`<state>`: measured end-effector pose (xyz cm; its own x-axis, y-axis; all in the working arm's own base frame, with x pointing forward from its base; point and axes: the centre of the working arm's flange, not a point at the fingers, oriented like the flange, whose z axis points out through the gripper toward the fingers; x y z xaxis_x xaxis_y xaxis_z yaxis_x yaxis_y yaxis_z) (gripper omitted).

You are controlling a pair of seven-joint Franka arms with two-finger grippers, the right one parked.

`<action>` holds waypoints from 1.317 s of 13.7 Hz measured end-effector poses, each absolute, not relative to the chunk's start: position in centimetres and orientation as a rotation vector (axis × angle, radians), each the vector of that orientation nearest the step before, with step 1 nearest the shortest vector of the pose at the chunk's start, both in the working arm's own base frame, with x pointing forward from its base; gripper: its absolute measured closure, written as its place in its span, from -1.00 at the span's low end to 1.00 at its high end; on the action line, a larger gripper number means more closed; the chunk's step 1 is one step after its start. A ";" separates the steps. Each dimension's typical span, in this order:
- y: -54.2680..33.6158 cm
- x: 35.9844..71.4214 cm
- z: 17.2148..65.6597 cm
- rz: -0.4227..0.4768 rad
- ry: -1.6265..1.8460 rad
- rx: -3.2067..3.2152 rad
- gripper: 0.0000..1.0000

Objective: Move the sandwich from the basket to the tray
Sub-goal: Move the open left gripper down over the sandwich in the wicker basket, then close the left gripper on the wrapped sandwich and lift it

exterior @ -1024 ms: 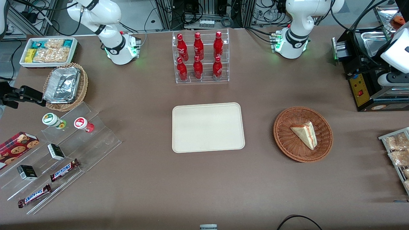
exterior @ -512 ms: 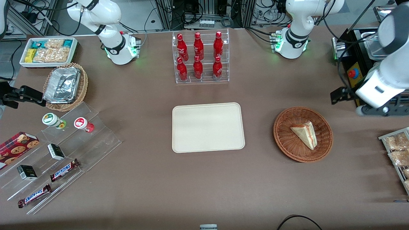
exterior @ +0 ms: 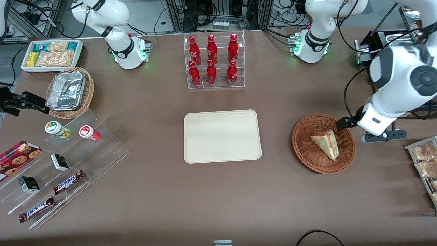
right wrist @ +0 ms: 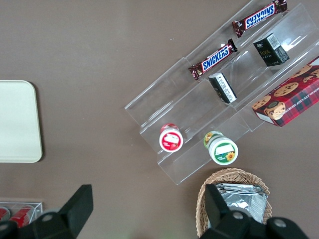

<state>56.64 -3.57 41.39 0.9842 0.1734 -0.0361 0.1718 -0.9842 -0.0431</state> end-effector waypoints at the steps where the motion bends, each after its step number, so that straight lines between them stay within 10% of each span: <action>1: -3.6 56.6 40.1 0.065 -0.347 -3.081 -1.00; 18: -4.0 55.4 26.1 0.045 -0.731 -3.023 -0.88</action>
<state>55.38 -4.01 26.12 0.8890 0.4574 -0.0207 0.4564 -0.8890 -0.0373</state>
